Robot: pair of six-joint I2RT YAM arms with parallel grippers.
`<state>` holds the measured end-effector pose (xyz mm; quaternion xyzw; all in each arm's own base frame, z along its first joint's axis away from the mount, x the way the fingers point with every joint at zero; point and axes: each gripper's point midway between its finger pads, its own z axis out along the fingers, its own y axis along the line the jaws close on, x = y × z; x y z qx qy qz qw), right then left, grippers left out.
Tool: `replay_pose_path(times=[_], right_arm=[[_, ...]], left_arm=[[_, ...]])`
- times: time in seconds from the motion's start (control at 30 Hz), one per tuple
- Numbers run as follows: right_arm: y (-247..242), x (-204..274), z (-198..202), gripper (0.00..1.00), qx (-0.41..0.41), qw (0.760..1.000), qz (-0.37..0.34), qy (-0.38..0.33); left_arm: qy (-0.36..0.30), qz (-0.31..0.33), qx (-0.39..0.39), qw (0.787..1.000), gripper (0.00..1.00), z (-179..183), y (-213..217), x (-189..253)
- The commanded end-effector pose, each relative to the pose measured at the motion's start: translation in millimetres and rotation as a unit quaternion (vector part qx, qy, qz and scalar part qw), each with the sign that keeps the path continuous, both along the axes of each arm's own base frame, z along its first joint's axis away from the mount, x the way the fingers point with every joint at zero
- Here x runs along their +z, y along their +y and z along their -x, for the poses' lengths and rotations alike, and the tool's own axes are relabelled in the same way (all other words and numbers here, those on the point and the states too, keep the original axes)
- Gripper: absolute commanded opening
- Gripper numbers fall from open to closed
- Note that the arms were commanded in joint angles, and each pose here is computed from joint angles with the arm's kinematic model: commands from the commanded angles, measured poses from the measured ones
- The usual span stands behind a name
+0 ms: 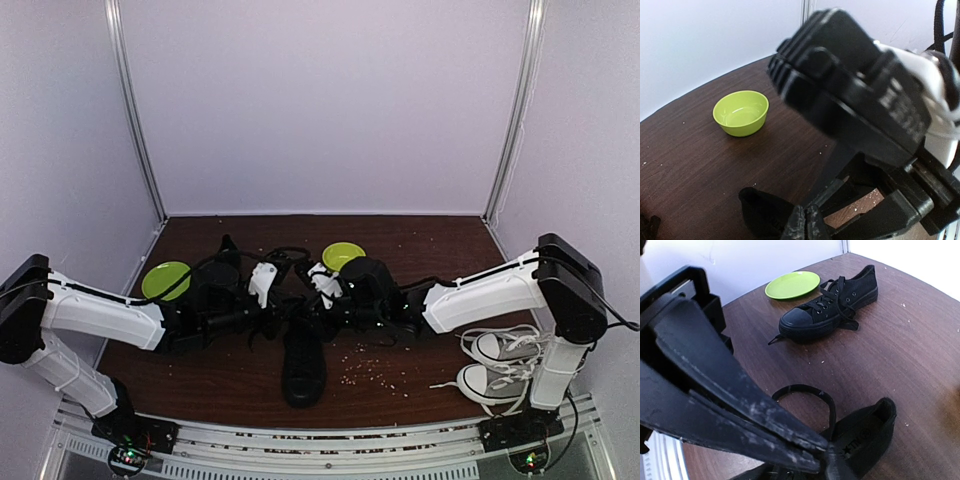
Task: Tie the shoes
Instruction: Pass from the left arm to the right, then pick up the half-tied shoelace from the center of the board.
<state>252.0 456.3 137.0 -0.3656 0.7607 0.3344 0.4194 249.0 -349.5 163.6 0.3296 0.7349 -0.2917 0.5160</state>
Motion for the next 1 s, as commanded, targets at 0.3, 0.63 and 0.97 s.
replay_pose_path(times=[0.3, 0.63, 0.97], right_arm=[[3.7, 10.9, -4.5, 0.00, -0.008, 1.000, -0.015, -0.012], [2.3, 1.9, -0.8, 0.00, 0.009, 1.000, 0.010, -0.016], [4.2, -1.2, 0.7, 0.00, 0.020, 0.999, 0.016, -0.024]], left_arm=[[-0.035, -0.028, 0.010, 0.999, 0.51, -8.8, 0.5, 23.5], [0.158, -0.176, 0.135, 0.962, 0.71, -2.5, 107.4, -39.2], [0.304, -0.286, 0.118, 0.901, 0.72, 4.2, 115.7, -130.8]])
